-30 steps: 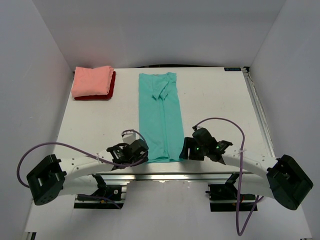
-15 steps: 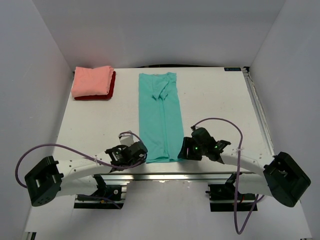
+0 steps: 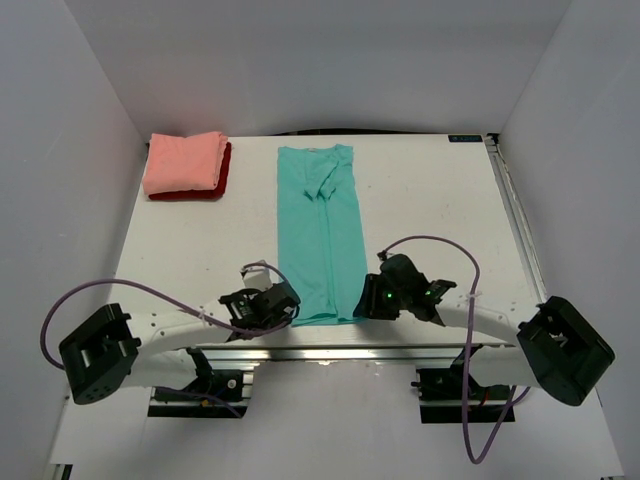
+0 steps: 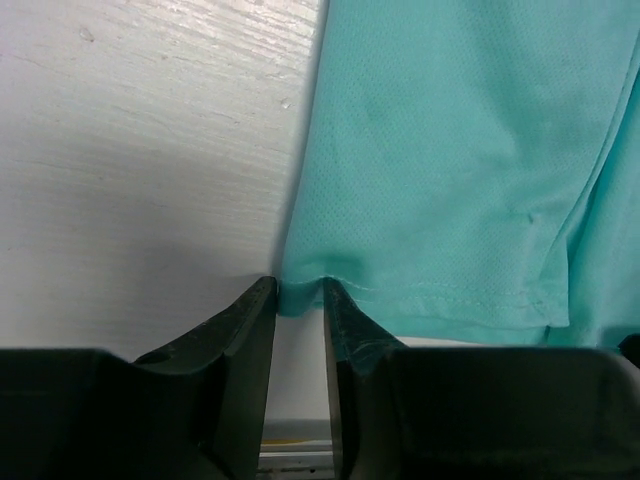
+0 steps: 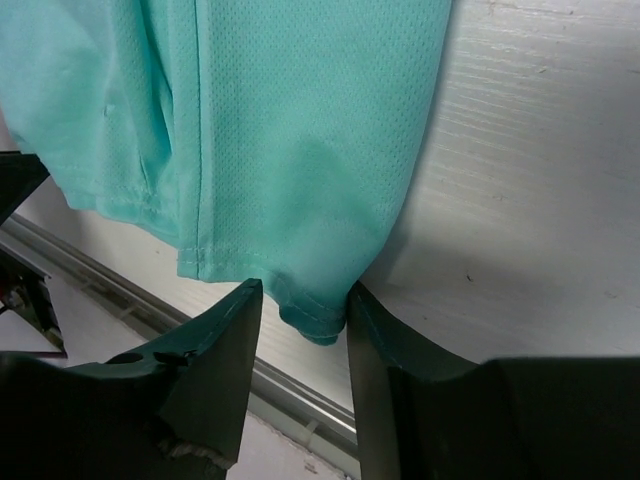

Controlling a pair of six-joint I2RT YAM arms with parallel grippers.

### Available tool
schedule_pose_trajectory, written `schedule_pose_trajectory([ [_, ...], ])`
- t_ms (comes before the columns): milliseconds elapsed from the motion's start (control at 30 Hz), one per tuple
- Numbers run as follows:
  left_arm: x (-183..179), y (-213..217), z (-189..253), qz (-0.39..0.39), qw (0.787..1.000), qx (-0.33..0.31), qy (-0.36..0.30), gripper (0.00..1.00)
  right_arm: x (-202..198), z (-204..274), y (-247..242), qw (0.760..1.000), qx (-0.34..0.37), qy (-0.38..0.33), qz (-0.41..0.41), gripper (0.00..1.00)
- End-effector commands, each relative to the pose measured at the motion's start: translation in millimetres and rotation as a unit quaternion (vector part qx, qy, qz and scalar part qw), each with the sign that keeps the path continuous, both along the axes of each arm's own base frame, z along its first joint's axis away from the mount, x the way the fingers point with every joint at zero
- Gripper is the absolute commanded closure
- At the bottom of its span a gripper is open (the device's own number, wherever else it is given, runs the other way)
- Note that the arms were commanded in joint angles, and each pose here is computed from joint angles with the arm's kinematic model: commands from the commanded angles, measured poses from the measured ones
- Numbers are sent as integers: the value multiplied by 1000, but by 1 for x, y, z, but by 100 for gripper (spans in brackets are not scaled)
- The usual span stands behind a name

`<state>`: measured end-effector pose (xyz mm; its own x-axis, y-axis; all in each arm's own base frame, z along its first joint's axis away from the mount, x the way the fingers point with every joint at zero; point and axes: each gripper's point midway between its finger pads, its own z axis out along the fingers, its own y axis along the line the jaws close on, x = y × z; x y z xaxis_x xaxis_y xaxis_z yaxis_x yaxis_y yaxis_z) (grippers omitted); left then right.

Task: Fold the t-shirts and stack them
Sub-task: Grab the bottom of the folded rectangular tshirt with both arms

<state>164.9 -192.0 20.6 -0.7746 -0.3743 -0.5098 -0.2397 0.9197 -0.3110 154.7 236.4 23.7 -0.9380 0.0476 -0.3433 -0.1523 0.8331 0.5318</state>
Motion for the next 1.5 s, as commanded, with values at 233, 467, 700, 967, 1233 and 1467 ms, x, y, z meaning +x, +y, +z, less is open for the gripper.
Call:
schedule_pose_trajectory([
  [233, 13, -15, 18, -10, 999, -20, -37, 100, -12, -15, -9, 999, -27, 19, 8, 100],
  [467, -13, -16, 15, -32, 998, -41, -22, 100, -20, -4, -17, 999, -34, 14, 21, 100],
  [700, -51, -46, 14, -85, 996, -35, -2, 100, -41, 2, -20, 998, -37, 29, 51, 100],
  [967, -77, -59, 13, -83, 996, -11, -4, 100, -47, 31, -22, 997, -35, 16, 61, 100],
  [1233, -59, -32, 62, -32, 996, -49, -63, 100, -44, 54, -12, 997, -17, 4, 75, 100],
  [1467, -51, -23, 88, -22, 995, -45, -90, 100, -35, 64, 0, 996, -15, -3, 85, 100],
])
